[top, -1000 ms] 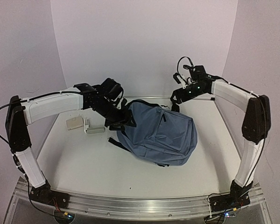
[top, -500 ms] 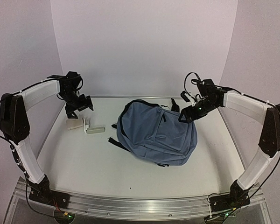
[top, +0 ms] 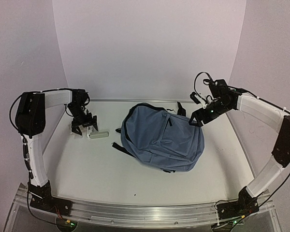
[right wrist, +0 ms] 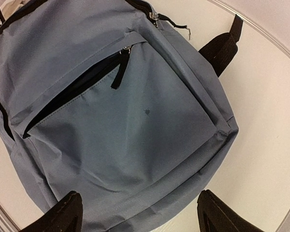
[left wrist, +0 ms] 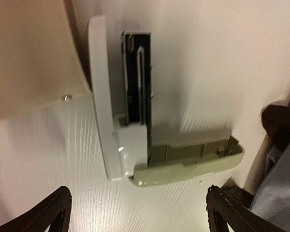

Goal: Pack the student bag
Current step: Unzip the student bag at the center of the board, then pick up the stationery from the center of the board.

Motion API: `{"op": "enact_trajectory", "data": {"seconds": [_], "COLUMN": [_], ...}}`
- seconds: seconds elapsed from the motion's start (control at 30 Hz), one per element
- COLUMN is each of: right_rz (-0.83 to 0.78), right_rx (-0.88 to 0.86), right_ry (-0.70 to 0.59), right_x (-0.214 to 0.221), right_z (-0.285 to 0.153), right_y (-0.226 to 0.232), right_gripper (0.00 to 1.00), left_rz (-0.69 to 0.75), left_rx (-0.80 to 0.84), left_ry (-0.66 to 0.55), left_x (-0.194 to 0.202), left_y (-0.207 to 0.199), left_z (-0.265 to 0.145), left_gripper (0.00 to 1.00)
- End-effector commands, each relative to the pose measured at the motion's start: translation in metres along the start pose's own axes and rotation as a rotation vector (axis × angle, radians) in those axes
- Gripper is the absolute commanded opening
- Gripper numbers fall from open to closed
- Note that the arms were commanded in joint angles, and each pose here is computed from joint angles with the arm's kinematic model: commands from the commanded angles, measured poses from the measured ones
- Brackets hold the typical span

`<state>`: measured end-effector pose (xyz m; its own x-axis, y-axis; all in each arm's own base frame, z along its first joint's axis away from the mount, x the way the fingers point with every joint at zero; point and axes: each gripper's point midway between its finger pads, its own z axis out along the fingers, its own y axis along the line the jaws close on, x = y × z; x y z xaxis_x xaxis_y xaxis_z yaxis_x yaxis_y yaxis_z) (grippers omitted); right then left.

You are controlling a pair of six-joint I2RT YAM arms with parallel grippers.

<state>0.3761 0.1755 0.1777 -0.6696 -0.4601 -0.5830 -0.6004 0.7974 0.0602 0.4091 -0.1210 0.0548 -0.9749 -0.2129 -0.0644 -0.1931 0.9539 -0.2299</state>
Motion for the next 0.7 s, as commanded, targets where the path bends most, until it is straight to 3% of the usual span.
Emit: {"op": "enact_trajectory", "data": {"seconds": [0.0,0.27,0.43,0.67], "right_rz": [-0.049,-0.056,-0.061,-0.062], "right_rx": [0.043,0.05,0.053,0.047], "right_ry": [-0.02,-0.008,-0.002,0.004], "right_x": [-0.008,-0.006,-0.007,-0.008], "right_z": [-0.02,-0.023,-0.021,-0.016], "right_y": [-0.006,-0.01,-0.011,-0.013], "right_gripper": [0.81,0.81,0.81,0.81], "left_rz": [0.09,0.269,0.385,0.502], "left_rx": [0.046,0.13,0.293,0.387], "left_ry": [-0.051,-0.014,0.006,0.014], "left_x": [-0.035,-0.05,-0.035,0.003], "left_y": [-0.014,-0.035,-0.062,-0.069], "left_z": [-0.002,0.017,0.002,-0.015], "left_gripper": [0.96,0.94,0.93,0.94]}}
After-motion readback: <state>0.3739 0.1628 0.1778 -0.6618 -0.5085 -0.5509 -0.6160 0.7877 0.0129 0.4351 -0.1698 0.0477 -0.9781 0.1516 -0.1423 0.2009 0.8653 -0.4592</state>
